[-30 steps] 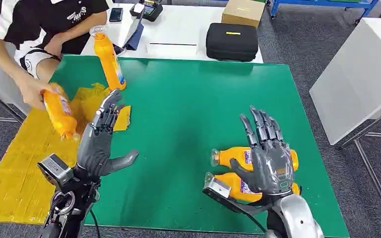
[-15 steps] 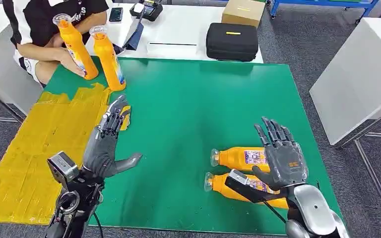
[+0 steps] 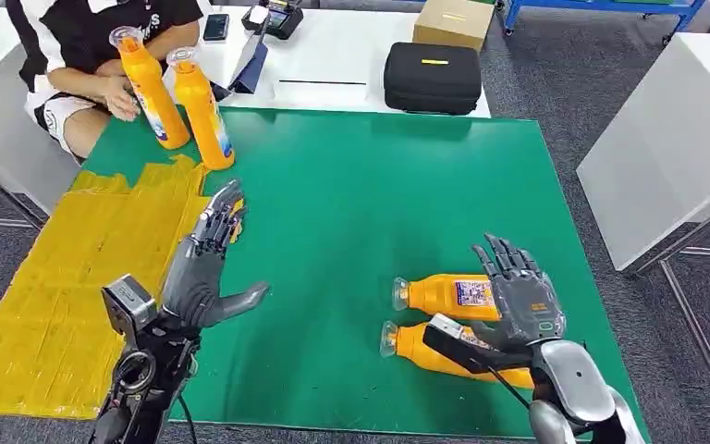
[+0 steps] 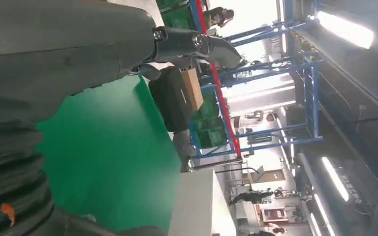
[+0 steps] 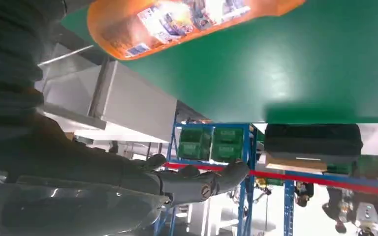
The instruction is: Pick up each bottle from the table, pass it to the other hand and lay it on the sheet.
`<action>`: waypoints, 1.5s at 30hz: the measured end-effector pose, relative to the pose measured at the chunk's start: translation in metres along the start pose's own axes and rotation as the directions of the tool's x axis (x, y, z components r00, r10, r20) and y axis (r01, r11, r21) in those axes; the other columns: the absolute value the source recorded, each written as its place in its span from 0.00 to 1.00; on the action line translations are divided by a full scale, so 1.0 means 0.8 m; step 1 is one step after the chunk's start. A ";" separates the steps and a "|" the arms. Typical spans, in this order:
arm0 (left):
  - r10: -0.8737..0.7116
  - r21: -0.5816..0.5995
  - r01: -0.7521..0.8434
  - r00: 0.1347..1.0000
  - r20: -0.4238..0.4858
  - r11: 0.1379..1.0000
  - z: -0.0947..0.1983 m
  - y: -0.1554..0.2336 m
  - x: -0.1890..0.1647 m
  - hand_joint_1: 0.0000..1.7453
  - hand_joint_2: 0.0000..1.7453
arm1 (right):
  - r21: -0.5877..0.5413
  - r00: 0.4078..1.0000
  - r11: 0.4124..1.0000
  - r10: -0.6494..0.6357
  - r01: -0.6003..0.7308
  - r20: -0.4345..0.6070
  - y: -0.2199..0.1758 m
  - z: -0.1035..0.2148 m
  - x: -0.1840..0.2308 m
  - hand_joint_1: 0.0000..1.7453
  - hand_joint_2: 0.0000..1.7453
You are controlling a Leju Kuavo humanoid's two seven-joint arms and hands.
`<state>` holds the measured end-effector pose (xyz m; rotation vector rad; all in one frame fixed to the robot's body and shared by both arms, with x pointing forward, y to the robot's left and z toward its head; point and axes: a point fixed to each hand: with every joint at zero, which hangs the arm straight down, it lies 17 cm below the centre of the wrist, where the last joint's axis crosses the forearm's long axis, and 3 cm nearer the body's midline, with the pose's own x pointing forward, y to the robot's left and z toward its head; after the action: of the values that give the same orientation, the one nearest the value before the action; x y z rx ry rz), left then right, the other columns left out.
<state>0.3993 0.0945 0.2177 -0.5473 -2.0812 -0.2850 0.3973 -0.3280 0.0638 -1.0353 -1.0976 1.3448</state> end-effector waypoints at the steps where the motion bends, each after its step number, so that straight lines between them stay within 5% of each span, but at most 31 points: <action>1: 0.001 0.000 -0.001 1.000 -0.002 1.000 0.000 0.000 -0.001 0.00 1.00 | 0.003 1.000 1.000 -0.004 0.004 -0.004 0.001 -0.001 -0.001 0.00 1.00; 26: 0.008 0.010 -0.008 0.999 -0.045 1.000 -0.008 0.000 -0.025 0.00 1.00 | 0.111 0.983 0.987 -0.101 0.119 -0.151 0.065 -0.030 -0.066 0.00 1.00; 36: 0.018 -0.007 -0.019 0.998 -0.052 1.000 -0.015 -0.004 -0.031 0.00 1.00 | 0.268 0.957 0.927 -0.216 0.263 -0.191 0.145 -0.038 -0.084 0.00 1.00; 45: 0.025 -0.014 -0.026 0.998 -0.059 1.000 -0.017 -0.008 -0.036 0.00 1.00 | 0.297 0.945 0.907 -0.235 0.297 -0.228 0.157 -0.053 -0.097 0.00 1.00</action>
<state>0.4195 0.0752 0.2010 -0.5677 -2.0148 -0.2982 0.4181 -0.4047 -0.0681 -0.7183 -0.8058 1.1339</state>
